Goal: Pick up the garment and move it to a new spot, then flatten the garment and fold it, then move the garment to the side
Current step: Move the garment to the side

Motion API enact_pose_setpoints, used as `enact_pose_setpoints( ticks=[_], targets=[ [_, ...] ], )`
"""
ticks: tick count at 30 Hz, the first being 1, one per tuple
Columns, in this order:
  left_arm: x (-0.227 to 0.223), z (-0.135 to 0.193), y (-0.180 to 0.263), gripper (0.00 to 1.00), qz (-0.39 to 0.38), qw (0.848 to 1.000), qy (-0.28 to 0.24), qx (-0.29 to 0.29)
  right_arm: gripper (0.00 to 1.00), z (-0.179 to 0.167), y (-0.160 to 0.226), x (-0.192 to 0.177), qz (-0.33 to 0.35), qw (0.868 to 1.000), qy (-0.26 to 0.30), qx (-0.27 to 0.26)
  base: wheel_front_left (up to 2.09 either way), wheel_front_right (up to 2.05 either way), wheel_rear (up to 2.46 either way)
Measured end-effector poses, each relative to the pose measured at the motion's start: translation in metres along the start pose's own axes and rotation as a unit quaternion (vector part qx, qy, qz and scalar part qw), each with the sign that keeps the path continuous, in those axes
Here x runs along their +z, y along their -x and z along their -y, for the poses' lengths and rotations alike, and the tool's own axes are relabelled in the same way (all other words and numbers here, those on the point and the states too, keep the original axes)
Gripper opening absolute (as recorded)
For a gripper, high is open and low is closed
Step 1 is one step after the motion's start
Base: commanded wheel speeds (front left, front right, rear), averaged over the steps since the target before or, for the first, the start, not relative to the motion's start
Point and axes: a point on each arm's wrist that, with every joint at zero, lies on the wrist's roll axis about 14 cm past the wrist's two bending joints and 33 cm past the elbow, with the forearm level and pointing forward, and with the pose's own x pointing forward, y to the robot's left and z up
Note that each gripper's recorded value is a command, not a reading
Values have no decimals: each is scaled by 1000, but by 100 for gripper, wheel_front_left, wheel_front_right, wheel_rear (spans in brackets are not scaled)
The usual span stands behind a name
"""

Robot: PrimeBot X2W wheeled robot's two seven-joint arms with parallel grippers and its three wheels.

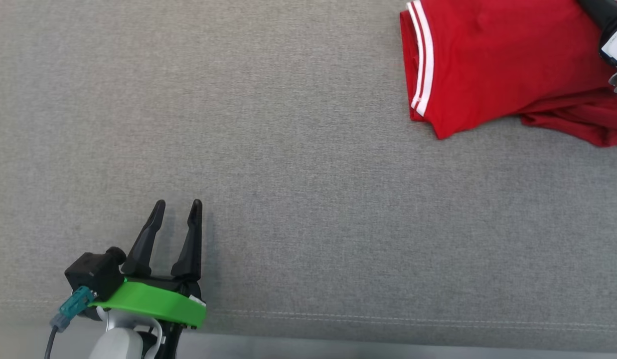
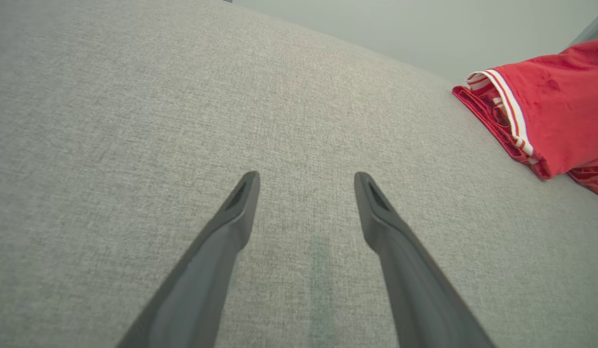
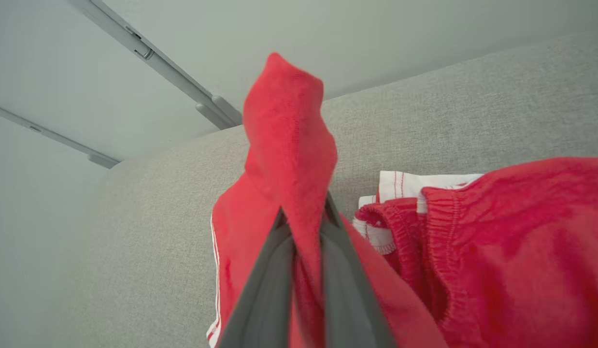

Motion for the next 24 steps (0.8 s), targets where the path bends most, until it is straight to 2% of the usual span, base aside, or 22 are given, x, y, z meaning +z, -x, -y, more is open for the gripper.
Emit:
enact_pose_setpoints(
  ticks=[10,24],
  targets=[
    [-9,16,-11,100,-12,1000,3,-28,0,27,18,16,38,999,-13,-31,0,0,0],
    [-7,24,-9,100,-9,999,7,-36,0,19,27,29,59,998,-7,-21,0,0,0]
  ],
)
